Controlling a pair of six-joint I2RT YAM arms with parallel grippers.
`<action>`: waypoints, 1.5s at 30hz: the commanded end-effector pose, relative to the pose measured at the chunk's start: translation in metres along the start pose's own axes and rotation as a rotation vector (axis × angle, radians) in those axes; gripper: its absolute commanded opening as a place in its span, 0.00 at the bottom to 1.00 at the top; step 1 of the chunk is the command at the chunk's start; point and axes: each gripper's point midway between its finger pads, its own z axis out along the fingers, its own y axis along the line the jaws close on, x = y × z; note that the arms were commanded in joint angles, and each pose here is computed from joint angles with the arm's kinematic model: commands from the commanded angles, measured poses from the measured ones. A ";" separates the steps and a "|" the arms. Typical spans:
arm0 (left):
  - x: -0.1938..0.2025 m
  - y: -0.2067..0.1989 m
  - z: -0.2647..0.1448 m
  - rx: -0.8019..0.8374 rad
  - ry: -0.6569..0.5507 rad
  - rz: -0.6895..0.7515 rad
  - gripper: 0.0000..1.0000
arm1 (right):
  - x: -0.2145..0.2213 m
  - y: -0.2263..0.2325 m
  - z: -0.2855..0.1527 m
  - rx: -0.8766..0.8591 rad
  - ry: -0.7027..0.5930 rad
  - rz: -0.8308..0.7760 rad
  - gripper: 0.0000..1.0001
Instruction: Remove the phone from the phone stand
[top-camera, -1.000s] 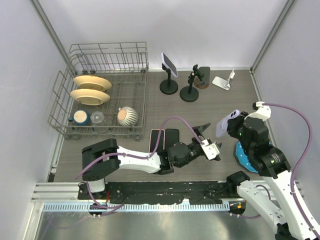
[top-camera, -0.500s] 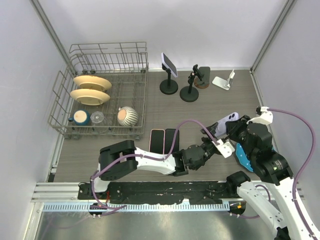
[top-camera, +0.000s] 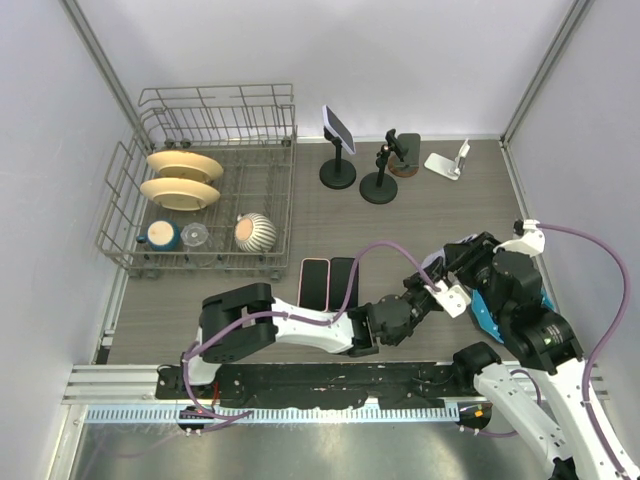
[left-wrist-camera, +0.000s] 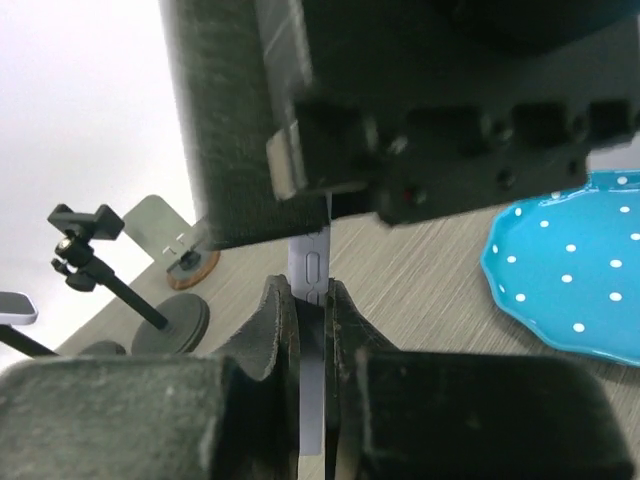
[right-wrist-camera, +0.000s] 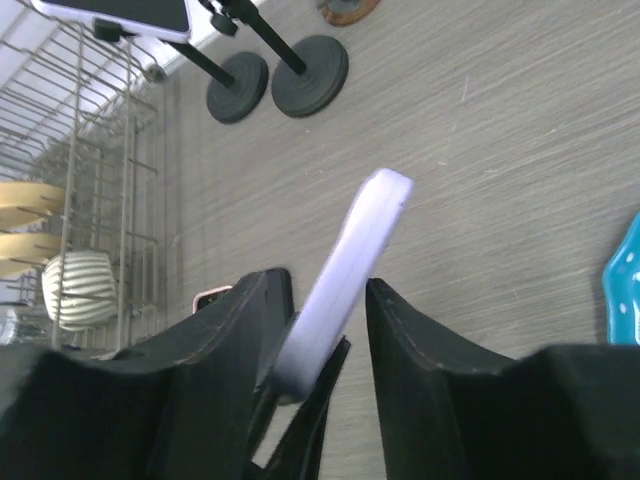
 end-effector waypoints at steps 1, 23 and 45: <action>-0.010 0.011 -0.005 -0.054 -0.010 -0.125 0.00 | -0.030 0.022 -0.008 -0.107 -0.121 0.036 0.58; 0.105 0.042 -0.044 0.071 0.516 -1.045 0.00 | -0.065 -0.027 -0.045 0.017 -0.363 -0.093 0.79; 0.181 0.043 -0.053 -0.039 0.660 -1.317 0.01 | -0.030 -0.036 -0.012 0.044 -0.270 -0.164 0.79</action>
